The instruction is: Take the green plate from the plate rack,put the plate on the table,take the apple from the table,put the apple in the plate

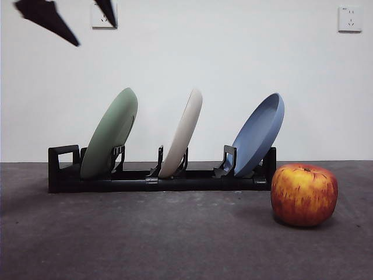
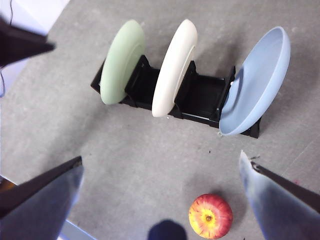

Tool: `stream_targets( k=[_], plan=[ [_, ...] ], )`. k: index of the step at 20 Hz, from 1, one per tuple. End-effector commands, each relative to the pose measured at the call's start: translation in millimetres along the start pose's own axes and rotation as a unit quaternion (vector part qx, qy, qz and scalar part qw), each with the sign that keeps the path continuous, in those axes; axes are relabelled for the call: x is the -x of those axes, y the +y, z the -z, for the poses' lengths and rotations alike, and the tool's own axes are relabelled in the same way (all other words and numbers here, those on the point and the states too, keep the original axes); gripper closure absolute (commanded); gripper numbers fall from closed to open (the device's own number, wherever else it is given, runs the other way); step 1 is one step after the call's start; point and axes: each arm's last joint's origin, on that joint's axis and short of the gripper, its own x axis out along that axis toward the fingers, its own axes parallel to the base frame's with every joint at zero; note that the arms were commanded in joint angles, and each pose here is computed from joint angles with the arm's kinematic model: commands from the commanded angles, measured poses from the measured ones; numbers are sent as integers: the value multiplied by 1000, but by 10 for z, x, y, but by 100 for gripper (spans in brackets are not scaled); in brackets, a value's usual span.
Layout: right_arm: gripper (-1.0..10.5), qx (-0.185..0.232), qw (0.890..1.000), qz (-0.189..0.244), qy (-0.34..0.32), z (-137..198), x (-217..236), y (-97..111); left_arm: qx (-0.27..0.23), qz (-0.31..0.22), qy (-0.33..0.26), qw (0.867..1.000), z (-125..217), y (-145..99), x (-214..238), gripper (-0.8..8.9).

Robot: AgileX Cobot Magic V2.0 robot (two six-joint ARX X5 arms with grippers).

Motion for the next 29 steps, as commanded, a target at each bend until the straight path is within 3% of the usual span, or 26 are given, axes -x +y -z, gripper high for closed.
stream_targets(
  k=[1,5,13,18,22,26,29],
  plan=[
    [226,1,1000,2,12,-20,-100,22,-19,-14,-4,1000,-213,-156,-120,374],
    [226,4,1000,9,26,-33,-205,31,-39,-57,10,998,-367,-309,-376,374],
    [226,2,999,15,32,-41,-250,10,-32,-104,117,987,-197,-148,-1085,375],
    [226,2,999,17,32,-41,-250,9,-32,-104,112,988,-204,-138,-1165,381],
    [226,2,999,17,31,-41,-250,9,-31,-104,112,988,-208,-121,-1162,587],
    [226,2,999,17,32,-41,-250,9,-29,-107,112,987,-211,-85,-1156,621],
    [226,2,999,17,31,-41,-250,9,-32,-108,116,987,-208,-62,-1151,826]
  ],
)
